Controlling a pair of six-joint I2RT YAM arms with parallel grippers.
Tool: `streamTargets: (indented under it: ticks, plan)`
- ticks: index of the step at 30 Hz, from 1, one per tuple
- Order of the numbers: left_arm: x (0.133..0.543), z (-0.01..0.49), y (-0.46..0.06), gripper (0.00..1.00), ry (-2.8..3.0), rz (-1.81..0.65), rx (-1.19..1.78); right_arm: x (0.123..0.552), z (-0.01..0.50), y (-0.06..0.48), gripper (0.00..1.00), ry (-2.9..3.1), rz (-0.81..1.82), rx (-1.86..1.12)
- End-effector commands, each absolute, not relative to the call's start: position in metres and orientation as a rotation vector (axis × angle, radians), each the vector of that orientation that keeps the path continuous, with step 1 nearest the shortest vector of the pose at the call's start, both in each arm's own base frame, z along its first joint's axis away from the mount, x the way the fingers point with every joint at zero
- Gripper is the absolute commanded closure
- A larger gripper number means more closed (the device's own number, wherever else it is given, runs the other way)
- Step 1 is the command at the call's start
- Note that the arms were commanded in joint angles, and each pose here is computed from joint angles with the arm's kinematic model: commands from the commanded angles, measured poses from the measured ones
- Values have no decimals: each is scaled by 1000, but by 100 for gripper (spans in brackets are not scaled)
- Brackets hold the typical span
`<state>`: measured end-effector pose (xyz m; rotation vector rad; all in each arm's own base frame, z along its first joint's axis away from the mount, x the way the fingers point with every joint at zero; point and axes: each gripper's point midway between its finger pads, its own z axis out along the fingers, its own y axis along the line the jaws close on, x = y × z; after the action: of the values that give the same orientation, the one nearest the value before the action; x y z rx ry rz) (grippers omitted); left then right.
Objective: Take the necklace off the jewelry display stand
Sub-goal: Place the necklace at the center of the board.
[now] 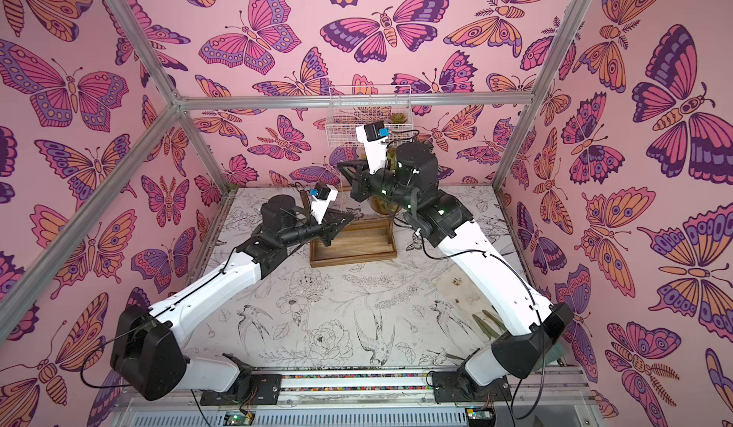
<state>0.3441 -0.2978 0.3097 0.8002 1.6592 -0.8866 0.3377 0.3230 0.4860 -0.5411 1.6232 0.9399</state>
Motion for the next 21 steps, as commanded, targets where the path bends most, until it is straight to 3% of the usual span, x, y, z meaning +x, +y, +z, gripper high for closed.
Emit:
streamTargets:
  ticks: [1, 21]
  plan:
    - [337, 313, -295, 91, 1658, -882, 792, 330, 497, 322, 100, 1585, 963, -536]
    - [298, 269, -271, 95, 1814, -869, 724, 328, 437, 338, 100, 1714, 1037, -534]
